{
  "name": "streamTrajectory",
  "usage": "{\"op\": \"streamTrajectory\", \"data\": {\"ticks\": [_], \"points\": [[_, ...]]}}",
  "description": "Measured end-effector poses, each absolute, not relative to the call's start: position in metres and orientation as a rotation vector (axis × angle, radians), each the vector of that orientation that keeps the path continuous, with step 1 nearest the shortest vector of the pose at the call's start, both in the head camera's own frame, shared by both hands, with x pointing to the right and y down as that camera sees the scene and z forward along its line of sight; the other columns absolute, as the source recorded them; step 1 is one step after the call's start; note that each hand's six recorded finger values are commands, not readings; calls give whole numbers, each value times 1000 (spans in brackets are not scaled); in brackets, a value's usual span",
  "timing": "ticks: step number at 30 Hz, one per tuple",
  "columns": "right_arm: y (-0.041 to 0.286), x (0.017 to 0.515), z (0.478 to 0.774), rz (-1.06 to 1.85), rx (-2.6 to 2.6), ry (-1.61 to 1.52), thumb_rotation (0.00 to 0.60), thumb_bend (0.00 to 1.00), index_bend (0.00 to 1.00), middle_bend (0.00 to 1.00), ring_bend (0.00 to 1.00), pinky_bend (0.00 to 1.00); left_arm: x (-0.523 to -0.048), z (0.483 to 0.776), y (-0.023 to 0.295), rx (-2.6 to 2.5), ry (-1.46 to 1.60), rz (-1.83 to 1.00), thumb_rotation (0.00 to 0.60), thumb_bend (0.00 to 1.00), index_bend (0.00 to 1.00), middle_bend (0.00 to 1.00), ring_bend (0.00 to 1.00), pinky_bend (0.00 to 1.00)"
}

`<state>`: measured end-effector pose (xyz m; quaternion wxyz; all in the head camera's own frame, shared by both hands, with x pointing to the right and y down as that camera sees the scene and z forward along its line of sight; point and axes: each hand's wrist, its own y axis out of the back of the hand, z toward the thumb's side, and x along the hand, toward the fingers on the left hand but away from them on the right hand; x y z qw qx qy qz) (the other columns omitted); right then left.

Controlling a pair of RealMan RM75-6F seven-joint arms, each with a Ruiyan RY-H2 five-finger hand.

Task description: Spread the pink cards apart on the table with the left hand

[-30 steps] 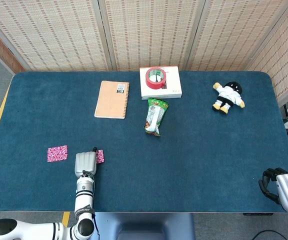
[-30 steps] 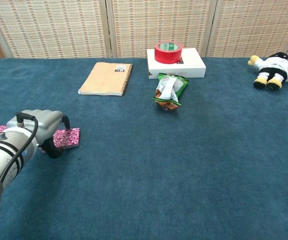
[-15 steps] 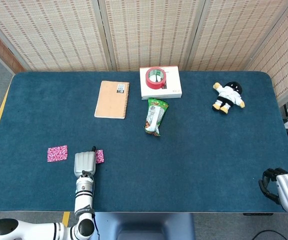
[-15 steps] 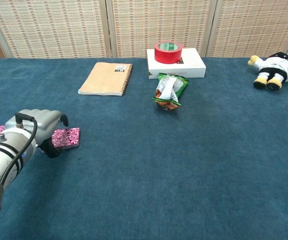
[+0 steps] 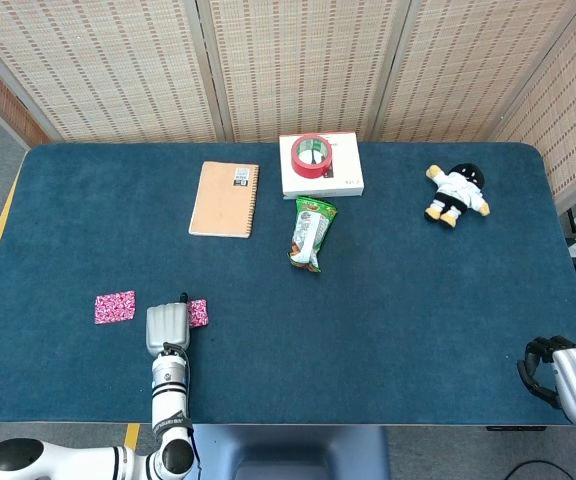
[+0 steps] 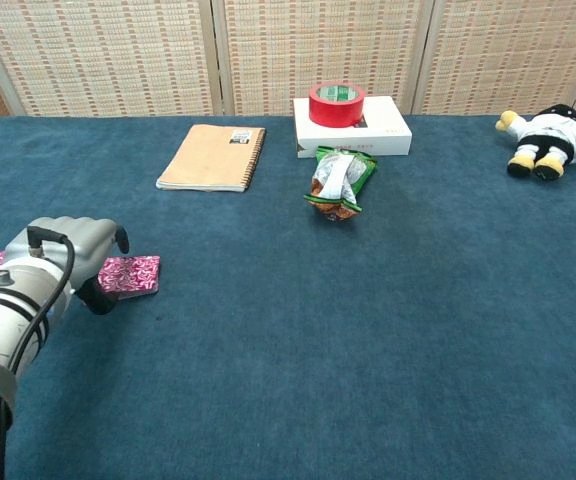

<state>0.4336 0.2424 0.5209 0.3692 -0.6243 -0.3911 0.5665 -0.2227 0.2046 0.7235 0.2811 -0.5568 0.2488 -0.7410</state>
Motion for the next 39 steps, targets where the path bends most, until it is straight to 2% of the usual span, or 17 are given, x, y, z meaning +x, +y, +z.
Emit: {"op": "streamTrajectory", "data": {"ticks": [17, 20, 28, 39], "points": [[242, 434, 521, 1454, -1602, -1004, 600, 328, 737, 628, 563, 817, -222, 727, 207, -1507, 662, -1993, 600, 405, 256, 1000, 1000, 1000], [242, 434, 521, 1454, -1603, -1003, 600, 329, 737, 628, 563, 817, -221, 727, 207, -1511, 668, -1986, 600, 405, 289, 1000, 1000, 1000], [242, 434, 521, 1454, -1603, -1003, 600, 328, 738, 628, 563, 817, -221, 726, 206, -1510, 697, -1957, 600, 404, 458, 1000, 1000, 1000], [243, 434, 521, 1455, -1603, -1002, 600, 328, 738, 628, 564, 816, -239, 706, 211, -1499, 726, -1883, 600, 404, 507, 1000, 1000, 1000]]}}
